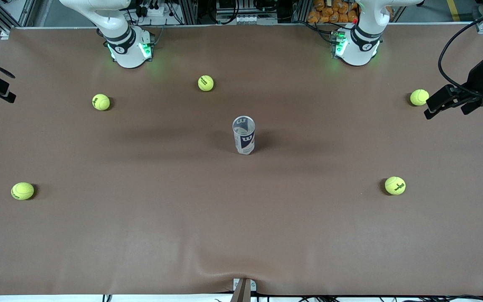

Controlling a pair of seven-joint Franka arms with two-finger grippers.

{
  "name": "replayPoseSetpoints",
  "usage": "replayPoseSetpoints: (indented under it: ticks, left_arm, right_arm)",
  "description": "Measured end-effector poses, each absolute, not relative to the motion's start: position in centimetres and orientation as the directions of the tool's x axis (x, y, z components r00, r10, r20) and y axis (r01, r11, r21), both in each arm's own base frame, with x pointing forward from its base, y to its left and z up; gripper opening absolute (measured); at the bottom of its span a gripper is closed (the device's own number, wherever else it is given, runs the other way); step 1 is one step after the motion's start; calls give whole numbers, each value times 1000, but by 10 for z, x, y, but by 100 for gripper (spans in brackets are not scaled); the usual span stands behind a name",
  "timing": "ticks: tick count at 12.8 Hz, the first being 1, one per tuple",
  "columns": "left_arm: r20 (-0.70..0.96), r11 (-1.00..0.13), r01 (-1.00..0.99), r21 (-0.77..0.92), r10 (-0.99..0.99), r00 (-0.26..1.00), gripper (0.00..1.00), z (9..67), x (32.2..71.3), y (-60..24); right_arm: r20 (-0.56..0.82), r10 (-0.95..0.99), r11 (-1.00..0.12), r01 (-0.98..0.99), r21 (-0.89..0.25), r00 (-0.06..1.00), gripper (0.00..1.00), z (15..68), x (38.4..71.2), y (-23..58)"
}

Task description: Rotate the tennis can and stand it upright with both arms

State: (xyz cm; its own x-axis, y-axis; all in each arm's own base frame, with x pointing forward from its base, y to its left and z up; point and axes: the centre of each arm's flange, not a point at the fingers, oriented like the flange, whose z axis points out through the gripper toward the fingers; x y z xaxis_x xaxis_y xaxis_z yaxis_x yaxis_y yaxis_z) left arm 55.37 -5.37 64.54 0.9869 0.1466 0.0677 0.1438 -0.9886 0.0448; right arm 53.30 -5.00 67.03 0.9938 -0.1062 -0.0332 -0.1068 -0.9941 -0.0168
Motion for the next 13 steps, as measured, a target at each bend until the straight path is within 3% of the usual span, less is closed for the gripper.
replayPoseSetpoints:
  ticks: [13]
  left_arm:
    - [58,-995,89,39,91,994,100,638,558,-50]
  right_arm:
    - [-31,-111,-994,-111,-17,993,100,671,532,-52]
